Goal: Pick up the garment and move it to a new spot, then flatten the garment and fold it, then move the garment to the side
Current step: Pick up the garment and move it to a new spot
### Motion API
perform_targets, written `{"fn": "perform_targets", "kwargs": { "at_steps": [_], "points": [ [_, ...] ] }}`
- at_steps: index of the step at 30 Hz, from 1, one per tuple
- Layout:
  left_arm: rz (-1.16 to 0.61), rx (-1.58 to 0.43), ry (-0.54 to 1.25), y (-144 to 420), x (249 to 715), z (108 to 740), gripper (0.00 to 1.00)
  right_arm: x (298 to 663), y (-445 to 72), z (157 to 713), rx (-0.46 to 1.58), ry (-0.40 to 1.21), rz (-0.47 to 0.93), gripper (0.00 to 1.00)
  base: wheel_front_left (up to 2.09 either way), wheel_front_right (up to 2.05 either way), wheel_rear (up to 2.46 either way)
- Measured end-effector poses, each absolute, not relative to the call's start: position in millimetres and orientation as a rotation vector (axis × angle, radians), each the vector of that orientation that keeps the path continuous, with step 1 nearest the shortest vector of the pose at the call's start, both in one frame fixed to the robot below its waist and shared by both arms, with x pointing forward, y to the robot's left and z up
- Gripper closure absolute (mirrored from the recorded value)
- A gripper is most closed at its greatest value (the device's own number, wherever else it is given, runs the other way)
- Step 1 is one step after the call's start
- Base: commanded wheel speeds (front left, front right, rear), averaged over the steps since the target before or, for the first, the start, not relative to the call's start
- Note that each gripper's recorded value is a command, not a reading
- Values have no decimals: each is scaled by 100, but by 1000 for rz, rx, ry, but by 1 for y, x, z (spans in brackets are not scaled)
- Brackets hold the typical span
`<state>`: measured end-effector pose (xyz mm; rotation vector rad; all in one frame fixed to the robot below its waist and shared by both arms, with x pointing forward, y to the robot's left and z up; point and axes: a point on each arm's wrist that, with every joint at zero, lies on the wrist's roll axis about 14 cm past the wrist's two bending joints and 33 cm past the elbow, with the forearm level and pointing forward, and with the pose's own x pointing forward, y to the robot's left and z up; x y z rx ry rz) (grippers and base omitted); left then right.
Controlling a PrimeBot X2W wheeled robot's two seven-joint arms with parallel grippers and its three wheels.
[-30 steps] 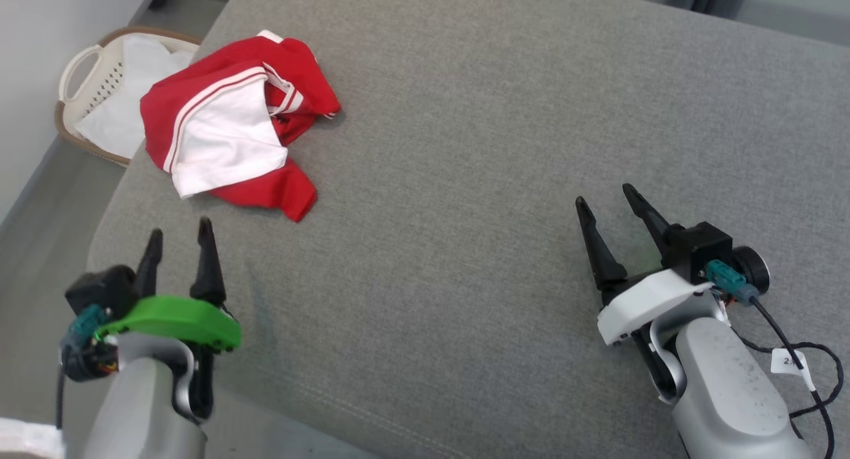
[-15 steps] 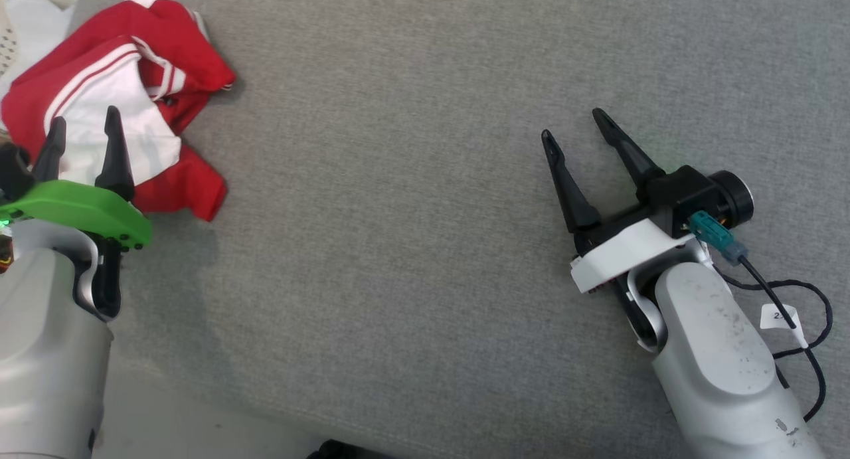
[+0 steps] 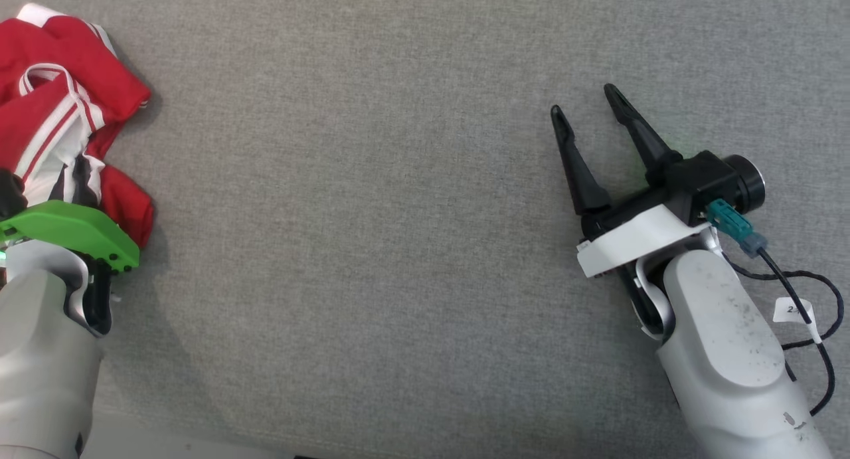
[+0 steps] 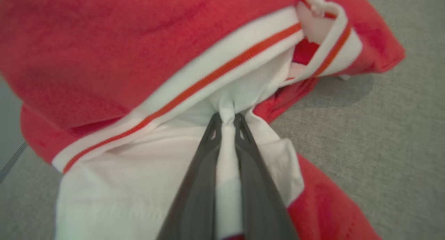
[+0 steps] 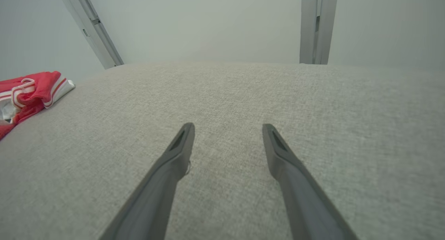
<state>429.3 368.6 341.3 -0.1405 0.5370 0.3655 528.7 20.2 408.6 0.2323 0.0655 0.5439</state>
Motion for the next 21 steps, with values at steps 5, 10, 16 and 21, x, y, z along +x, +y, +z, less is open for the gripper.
{"fn": "perform_targets", "kwargs": {
  "at_steps": [5,10,16,21],
  "points": [
    [275,-88,389,364,458,392,100,520,4,416,235,77,505,0,0,0,0],
    [164,-11,139,347,492,476,100,507,-6,433,253,66,484,0,0,0,0],
    [-51,-7,-20,264,512,520,100,487,-34,448,262,57,423,0,0,0,0],
    [-271,-56,-62,170,517,524,100,472,-65,455,242,48,355,0,0,0,0]
  ]
}}
